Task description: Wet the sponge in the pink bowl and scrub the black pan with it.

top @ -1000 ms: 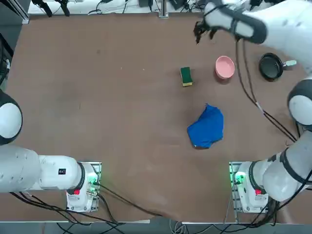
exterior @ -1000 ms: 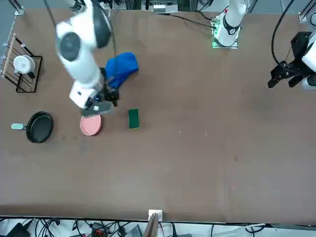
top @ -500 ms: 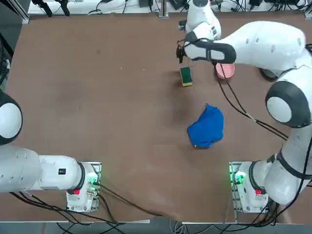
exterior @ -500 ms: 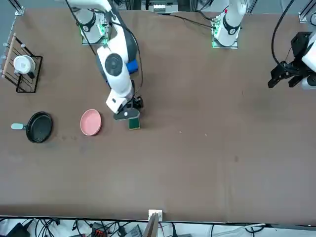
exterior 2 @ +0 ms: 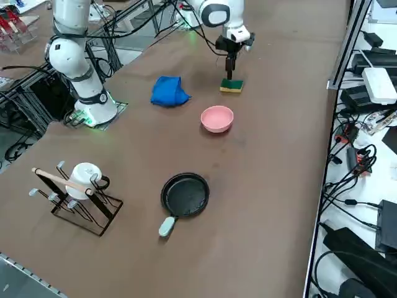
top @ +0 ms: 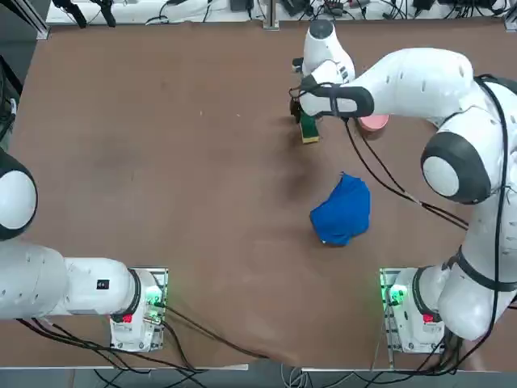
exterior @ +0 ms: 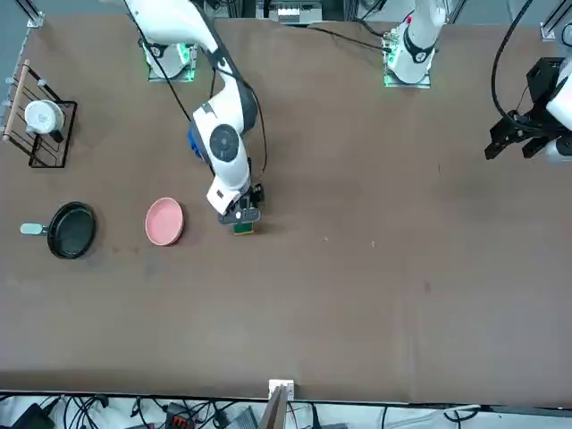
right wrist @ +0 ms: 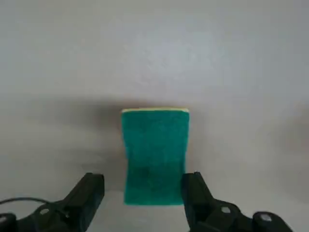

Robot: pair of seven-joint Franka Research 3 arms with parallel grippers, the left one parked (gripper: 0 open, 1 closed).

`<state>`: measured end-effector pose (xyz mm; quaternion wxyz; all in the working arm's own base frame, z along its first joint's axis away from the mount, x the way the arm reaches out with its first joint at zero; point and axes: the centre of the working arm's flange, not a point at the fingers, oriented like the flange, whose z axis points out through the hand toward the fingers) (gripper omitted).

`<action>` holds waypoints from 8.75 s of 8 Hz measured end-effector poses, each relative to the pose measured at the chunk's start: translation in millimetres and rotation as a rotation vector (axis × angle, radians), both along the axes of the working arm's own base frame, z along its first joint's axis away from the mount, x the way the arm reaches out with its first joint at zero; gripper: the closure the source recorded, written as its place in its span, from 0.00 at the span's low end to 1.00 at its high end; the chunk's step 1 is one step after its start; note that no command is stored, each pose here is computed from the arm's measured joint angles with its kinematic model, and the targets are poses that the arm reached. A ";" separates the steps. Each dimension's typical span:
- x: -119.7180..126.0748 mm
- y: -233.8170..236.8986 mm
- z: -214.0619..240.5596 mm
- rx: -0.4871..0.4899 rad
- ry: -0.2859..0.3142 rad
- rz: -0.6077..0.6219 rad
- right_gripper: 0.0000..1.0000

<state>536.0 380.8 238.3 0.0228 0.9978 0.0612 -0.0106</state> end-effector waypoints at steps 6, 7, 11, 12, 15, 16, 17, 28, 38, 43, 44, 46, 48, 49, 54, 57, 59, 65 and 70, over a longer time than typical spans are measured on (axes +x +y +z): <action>6.2 -15.2 -24.5 -0.024 0.023 -0.013 0.02; 6.8 -15.8 -30.0 -0.023 0.021 -0.014 0.02; 5.3 -13.1 -39.1 -0.019 0.017 -0.008 0.02; 5.7 -12.9 -38.8 -0.018 0.016 -0.008 0.02; 7.4 -11.8 -37.1 -0.003 0.008 -0.018 0.02; 8.3 -10.9 -35.9 0.006 0.005 -0.024 0.02; 8.5 -10.4 -35.3 0.009 0.005 -0.025 0.02; 4.6 -10.6 -45.2 -0.001 0.020 -0.022 0.13; 1.7 -9.1 -54.7 -0.008 0.032 -0.018 0.26; 5.6 -8.4 -40.6 -0.007 0.030 -0.021 0.57; 9.1 -12.8 -26.6 -0.015 0.038 -0.030 0.57; 23.7 -41.1 17.9 -0.036 0.068 -0.080 0.58; 39.3 -89.2 54.3 -0.051 0.117 -0.096 0.58; 44.8 -115.5 60.2 -0.062 0.159 -0.085 0.58; 64.4 -228.3 39.3 -0.055 0.320 -0.010 0.61; 68.2 -272.2 13.9 -0.029 0.387 0.058 0.63; 69.0 -297.3 -6.7 -0.007 0.427 0.111 0.63; 83.3 -302.4 -21.3 -0.008 0.427 0.147 0.63; 92.5 -297.3 -32.2 -0.009 0.426 0.154 0.62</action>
